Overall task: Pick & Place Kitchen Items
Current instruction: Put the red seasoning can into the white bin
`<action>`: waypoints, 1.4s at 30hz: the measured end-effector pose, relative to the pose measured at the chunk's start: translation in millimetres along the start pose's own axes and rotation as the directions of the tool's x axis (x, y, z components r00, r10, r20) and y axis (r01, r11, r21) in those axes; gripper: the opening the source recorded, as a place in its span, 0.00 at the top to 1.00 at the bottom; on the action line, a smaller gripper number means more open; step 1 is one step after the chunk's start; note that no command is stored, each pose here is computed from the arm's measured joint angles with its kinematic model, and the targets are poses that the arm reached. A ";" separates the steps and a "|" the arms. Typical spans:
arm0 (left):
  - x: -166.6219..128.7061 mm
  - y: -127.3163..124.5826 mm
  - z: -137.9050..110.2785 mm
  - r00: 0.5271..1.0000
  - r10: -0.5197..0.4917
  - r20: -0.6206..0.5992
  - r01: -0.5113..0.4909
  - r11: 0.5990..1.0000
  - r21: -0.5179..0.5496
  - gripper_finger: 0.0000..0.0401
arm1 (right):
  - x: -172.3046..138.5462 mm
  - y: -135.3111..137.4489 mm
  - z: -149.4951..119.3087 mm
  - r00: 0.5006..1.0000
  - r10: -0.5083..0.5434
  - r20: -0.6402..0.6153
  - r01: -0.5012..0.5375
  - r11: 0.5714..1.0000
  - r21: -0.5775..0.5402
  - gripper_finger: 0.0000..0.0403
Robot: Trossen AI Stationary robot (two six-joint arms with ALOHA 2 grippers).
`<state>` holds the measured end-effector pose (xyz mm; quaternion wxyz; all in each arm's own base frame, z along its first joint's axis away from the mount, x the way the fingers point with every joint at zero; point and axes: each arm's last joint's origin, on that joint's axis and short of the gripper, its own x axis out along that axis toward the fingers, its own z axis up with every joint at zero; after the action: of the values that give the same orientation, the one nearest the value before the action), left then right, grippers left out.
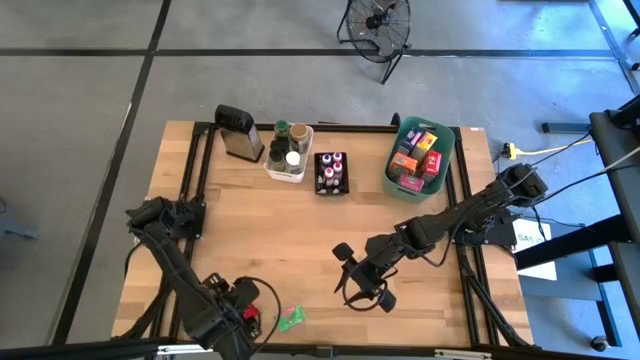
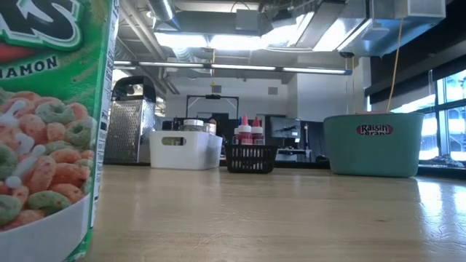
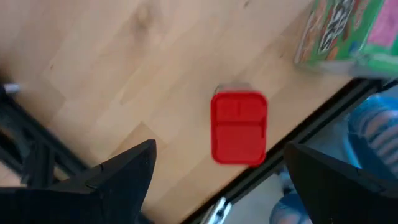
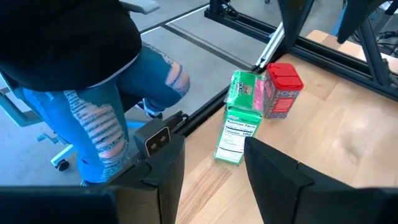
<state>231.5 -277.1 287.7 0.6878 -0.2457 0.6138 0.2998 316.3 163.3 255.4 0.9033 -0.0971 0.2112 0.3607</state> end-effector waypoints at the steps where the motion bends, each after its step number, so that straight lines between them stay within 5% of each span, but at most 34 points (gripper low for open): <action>1: 1.7 -0.3 0.5 1.000 -0.001 0.018 0.001 1.000 -0.001 0.13 | 0.0 0.0 0.0 1.000 -0.001 0.000 0.001 1.000 0.000 0.58; 10: 23.6 2.8 -5.0 0.998 0.053 0.014 -0.053 0.999 0.003 0.13 | -0.4 -1.5 -0.3 1.000 -0.007 -0.001 0.007 1.000 0.001 0.58; 19: 30.6 -12.1 -7.3 0.995 -0.096 0.003 0.096 0.995 0.021 0.13 | -0.5 -2.0 -0.3 1.000 -0.008 -0.001 0.008 0.999 -0.032 0.58; 42: 31.8 -10.1 -6.8 0.998 -0.068 0.006 0.068 0.997 -0.023 0.13 | -0.5 -2.2 -0.3 1.000 -0.008 -0.001 0.008 0.999 -0.032 0.58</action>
<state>236.1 -285.3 255.0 0.6964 -0.2736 0.5997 0.2838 317.4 161.3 255.4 0.9030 -0.1125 0.2053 0.3603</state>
